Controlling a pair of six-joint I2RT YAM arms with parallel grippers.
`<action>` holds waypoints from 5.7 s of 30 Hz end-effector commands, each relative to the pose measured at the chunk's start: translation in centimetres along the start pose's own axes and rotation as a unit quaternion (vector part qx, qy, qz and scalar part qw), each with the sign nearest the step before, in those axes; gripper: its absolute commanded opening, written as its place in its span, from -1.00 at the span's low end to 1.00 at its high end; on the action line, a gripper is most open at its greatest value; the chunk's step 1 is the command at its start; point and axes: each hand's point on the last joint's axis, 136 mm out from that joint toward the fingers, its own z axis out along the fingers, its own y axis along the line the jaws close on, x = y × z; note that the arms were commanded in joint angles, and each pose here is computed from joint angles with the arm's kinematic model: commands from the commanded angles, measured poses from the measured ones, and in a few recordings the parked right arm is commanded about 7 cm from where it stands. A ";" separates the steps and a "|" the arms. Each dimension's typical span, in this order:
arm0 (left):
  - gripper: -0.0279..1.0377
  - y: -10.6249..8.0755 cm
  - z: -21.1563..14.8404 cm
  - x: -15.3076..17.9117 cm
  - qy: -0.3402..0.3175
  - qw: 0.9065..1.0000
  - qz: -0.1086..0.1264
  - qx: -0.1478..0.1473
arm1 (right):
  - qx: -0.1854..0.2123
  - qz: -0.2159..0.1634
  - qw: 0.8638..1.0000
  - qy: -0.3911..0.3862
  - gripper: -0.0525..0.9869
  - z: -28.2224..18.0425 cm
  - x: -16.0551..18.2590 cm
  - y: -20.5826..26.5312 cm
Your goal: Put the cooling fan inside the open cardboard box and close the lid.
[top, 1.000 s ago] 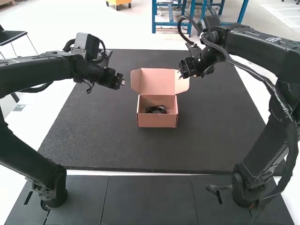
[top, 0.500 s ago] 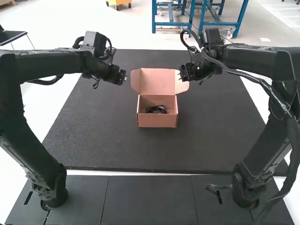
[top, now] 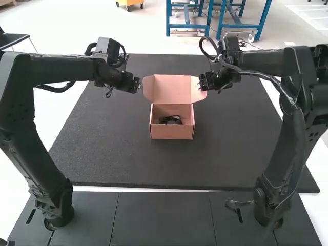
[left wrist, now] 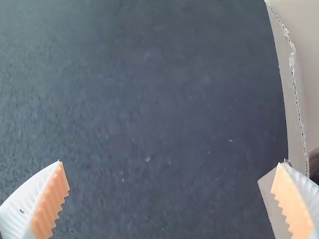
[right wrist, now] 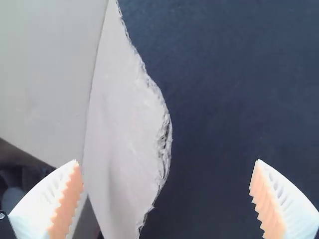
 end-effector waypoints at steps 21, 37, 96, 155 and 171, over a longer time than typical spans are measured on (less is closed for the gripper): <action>0.85 -0.1 1.8 -2.8 -0.029 0.999 -0.017 0.031 | -0.013 0.015 1.000 -0.015 0.47 1.2 -2.4 -0.5; 0.85 -2.8 1.8 -2.7 -0.026 0.998 -0.003 0.060 | -0.025 0.023 0.999 -0.014 0.13 0.9 -3.0 -0.1; 0.85 -4.4 0.9 -3.4 -0.033 0.997 -0.003 0.074 | -0.088 0.002 0.996 0.010 -0.94 -1.5 -3.9 5.6; 0.85 1.2 -3.0 -1.1 -0.023 0.998 -0.053 -0.034 | -0.132 -0.009 0.984 0.116 -0.94 -4.2 1.1 10.1; 0.85 2.0 -3.5 -1.3 -0.046 0.996 -0.063 -0.044 | -0.133 -0.012 0.984 0.120 -0.94 -4.3 1.4 10.0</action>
